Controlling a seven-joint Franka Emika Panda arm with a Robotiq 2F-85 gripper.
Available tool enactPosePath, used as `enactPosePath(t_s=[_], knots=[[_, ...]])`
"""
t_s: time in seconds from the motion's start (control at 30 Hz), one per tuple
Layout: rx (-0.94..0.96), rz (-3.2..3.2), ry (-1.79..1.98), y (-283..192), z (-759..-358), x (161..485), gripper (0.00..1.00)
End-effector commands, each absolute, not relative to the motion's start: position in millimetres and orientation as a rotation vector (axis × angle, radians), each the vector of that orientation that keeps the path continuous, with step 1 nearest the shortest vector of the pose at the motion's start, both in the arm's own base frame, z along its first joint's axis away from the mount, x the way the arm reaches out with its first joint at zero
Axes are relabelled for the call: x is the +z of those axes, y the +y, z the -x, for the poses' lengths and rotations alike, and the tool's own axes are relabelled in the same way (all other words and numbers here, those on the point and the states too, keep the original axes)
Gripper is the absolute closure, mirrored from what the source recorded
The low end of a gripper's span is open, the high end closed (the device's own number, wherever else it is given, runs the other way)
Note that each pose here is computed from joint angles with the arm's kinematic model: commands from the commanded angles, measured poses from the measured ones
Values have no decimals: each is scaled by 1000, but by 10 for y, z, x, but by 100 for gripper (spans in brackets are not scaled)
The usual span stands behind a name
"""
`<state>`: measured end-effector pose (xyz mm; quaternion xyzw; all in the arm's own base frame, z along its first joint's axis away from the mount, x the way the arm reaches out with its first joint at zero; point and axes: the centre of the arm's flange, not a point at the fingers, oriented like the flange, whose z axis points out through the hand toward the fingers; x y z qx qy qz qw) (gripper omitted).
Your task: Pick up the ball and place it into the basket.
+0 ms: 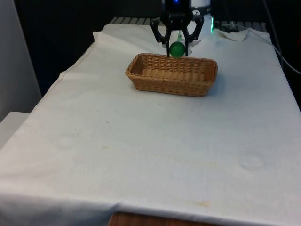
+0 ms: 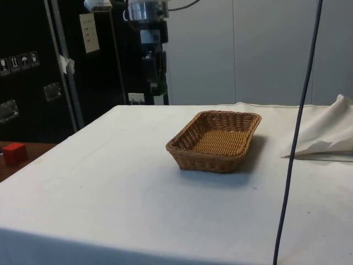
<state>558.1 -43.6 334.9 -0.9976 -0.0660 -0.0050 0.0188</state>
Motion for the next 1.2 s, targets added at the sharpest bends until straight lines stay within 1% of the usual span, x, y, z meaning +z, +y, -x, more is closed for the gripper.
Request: enactPosePath(t_s=[0.0,0.23,0.27,0.53,0.7,0.97,1.17], knots=[[-10,3112,-198,-448,-5551,3359,99],[-1,3130,-188,-461,-5407,3397,99],[-2,3114,-193,-454,-5464,3380,99],[-3,3152,-181,-466,-5223,3464,99],[-6,3159,-173,-457,-5150,3477,99],[-6,3162,-150,-410,-4993,3452,99],[0,3156,-120,-362,-4853,3376,99]])
